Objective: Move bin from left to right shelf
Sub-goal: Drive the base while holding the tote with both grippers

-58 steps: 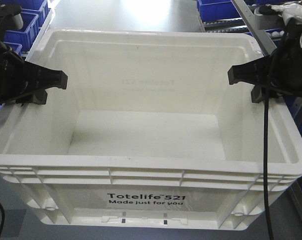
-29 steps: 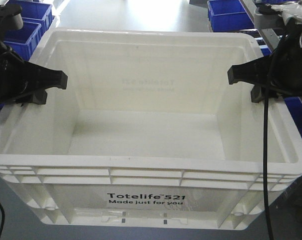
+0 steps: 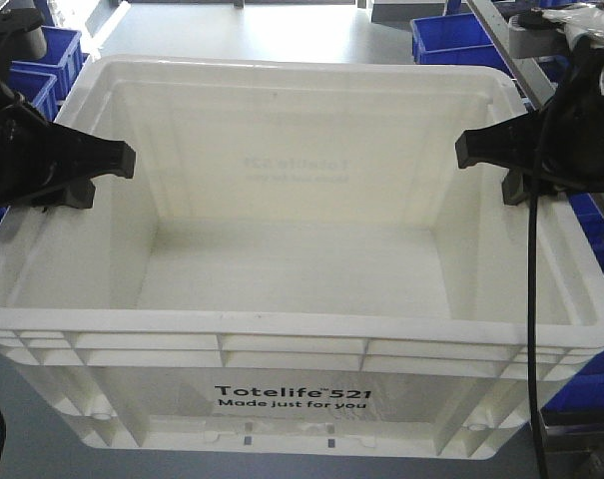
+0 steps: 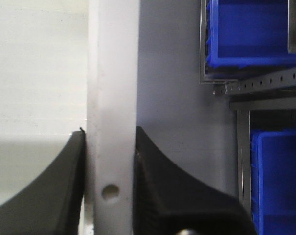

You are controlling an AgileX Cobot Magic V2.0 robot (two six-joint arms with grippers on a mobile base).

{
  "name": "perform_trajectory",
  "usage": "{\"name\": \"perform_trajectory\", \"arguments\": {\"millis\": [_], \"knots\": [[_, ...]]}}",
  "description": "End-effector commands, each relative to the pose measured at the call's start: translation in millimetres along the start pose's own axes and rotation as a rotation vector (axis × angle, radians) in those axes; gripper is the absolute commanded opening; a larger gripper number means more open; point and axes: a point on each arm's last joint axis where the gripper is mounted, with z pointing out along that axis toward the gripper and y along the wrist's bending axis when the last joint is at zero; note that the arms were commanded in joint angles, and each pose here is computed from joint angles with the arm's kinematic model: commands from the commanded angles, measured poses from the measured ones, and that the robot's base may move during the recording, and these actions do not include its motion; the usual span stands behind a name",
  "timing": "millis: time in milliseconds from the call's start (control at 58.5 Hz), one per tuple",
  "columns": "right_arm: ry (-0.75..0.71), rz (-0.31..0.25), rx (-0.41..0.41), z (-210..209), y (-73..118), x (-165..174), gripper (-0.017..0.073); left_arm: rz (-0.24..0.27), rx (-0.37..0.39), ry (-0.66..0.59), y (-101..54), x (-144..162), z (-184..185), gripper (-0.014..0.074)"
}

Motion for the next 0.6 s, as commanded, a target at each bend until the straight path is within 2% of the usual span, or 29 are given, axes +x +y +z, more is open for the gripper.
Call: {"name": "perform_trajectory", "arguments": {"millis": [0,581], "knots": [[-0.087,-0.033,0.031,-19.7,-6.5,-3.3,0.0013,-0.004,0.102,-0.18,-5.0,-9.9,-29.7,-0.0006],[-0.087,-0.033,0.032,-19.7,-6.6,-3.3,0.0013,-0.004,0.102,-0.18,-5.0,-9.9,-29.7,-0.0006]]}}
